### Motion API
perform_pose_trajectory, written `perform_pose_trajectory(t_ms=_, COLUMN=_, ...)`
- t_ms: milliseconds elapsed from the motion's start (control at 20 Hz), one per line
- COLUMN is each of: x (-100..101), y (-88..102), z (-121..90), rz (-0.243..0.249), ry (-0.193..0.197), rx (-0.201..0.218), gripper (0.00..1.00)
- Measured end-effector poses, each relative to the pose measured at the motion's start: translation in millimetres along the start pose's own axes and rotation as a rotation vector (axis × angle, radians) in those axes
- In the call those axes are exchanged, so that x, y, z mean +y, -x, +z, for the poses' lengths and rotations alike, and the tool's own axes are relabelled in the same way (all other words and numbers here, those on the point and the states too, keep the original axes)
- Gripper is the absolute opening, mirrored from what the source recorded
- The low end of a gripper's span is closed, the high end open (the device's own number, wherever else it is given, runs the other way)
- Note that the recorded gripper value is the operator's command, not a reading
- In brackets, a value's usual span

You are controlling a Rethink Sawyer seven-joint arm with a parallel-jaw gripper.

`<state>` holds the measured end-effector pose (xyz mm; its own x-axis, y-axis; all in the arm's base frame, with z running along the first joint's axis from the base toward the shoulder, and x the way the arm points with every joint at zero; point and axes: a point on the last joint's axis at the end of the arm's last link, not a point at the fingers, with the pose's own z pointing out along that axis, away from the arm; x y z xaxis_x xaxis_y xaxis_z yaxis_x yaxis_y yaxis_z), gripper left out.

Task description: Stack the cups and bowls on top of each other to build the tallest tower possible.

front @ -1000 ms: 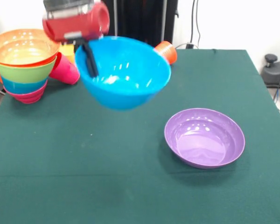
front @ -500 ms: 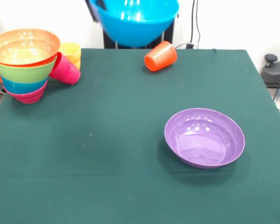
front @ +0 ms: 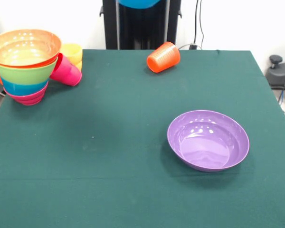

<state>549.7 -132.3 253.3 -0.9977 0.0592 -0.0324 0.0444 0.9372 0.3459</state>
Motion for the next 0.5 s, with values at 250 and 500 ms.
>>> perform_pose_trajectory(t_ms=250, x=-10.6, y=-14.1, z=3.6, rz=-0.074, ry=-0.028, rx=0.032, gripper=0.00)
perform_pose_trajectory(t_ms=500, x=-23.3, y=-22.7, z=9.6, rz=-0.129, ry=-0.049, rx=0.061, gripper=0.00)
